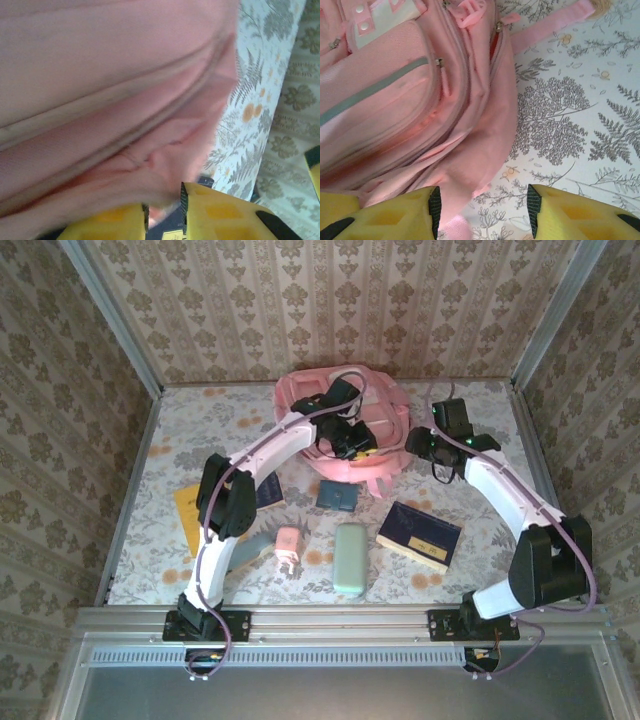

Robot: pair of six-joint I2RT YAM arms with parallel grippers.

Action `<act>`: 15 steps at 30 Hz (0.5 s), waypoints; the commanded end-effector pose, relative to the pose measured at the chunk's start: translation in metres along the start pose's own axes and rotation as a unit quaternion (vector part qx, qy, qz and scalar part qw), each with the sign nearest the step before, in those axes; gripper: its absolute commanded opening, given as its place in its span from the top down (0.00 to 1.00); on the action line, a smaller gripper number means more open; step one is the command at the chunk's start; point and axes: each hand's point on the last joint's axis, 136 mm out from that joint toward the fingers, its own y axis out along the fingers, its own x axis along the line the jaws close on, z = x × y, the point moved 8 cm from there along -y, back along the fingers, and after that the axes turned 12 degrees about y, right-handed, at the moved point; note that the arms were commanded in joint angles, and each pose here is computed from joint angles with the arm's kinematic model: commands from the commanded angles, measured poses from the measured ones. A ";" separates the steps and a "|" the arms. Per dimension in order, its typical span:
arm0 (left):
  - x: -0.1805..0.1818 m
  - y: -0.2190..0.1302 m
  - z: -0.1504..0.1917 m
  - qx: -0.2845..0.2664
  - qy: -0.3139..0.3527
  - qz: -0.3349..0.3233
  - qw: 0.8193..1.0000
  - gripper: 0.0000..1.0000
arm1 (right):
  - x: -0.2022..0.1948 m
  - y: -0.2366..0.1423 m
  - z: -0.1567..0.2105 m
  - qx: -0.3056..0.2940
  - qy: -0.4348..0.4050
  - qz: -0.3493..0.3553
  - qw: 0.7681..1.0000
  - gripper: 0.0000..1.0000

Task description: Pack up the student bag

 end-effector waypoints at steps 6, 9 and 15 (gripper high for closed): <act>-0.029 -0.021 -0.004 -0.020 0.143 -0.013 0.989 0.82 | -0.027 0.014 0.015 0.043 0.134 0.015 0.990 0.53; -0.030 -0.035 -0.003 -0.009 0.186 -0.033 0.982 0.80 | -0.026 0.012 0.018 0.052 0.131 -0.020 0.990 0.52; -0.006 -0.096 0.017 -0.032 0.214 -0.167 0.962 0.69 | 0.002 -0.015 0.066 0.091 -0.011 -0.030 0.995 0.46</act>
